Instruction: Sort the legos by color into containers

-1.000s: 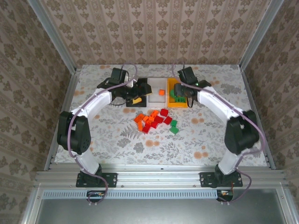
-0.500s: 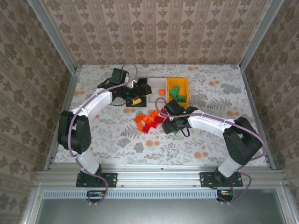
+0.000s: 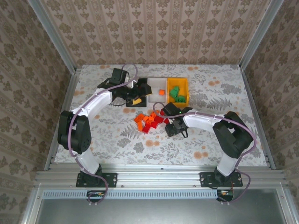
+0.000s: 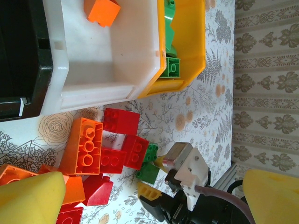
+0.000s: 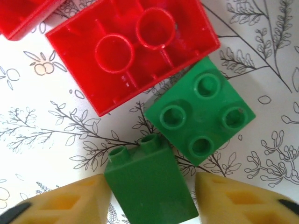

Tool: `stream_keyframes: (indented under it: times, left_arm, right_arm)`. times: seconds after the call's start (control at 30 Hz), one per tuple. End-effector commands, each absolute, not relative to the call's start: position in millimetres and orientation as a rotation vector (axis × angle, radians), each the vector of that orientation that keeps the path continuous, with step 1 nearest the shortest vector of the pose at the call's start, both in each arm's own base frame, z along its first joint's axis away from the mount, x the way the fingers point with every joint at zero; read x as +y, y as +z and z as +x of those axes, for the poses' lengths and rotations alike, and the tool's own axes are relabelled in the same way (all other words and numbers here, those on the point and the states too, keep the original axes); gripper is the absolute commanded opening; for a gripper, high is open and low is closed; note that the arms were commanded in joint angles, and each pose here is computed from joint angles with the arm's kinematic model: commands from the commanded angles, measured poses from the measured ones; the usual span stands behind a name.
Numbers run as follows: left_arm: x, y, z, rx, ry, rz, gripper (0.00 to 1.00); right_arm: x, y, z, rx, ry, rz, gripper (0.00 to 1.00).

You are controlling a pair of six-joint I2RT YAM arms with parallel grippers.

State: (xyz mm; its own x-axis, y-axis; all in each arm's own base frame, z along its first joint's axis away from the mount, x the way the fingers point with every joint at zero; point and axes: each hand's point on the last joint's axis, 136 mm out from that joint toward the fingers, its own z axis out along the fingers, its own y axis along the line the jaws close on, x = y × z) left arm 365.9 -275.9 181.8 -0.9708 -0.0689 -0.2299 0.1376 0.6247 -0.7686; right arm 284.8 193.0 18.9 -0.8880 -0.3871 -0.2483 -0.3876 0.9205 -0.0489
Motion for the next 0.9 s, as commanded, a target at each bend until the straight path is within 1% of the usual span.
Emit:
stream_keyframes:
  times: [0.0, 0.13, 0.3, 0.4, 0.47, 0.57, 0.73, 0.8, 0.87]
  left_arm:
    - [-277, 180, 366, 2.627, -1.256, 0.068, 1.0]
    - [-277, 180, 366, 2.628, -1.256, 0.069, 1.0]
    - [-275, 181, 367, 2.627, -1.245, 0.069, 1.0]
    - [-273, 182, 368, 2.626, -1.24, 0.059, 1.0]
    - [-271, 182, 369, 2.623, -1.235, 0.055, 1.0]
    - [-268, 181, 371, 2.628, -1.216, 0.042, 1.0]
    - [-255, 171, 375, 2.661, -1.09, 0.026, 1.0]
    - [-251, 168, 377, 2.668, -1.075, 0.02, 1.0]
    - [-250, 166, 379, 2.669, -1.073, 0.014, 1.0]
  right_arm:
    - [189, 24, 288, 2.829, -0.038, -0.564, 0.41]
    - [193, 35, 284, 2.809, 0.014, -0.571, 0.33]
    - [200, 72, 277, 2.713, 0.062, -0.576, 0.31]
    - [197, 106, 289, 2.622, 0.076, -0.502, 0.31]
    - [187, 124, 312, 2.579, 0.046, -0.41, 0.31]
    - [167, 135, 363, 2.551, 0.047, -0.236, 0.31]
    - [146, 122, 442, 2.585, -0.034, -0.14, 0.31]
    - [140, 114, 464, 2.605, -0.039, -0.114, 0.32]
    - [141, 114, 479, 2.61, -0.04, -0.126, 0.34]
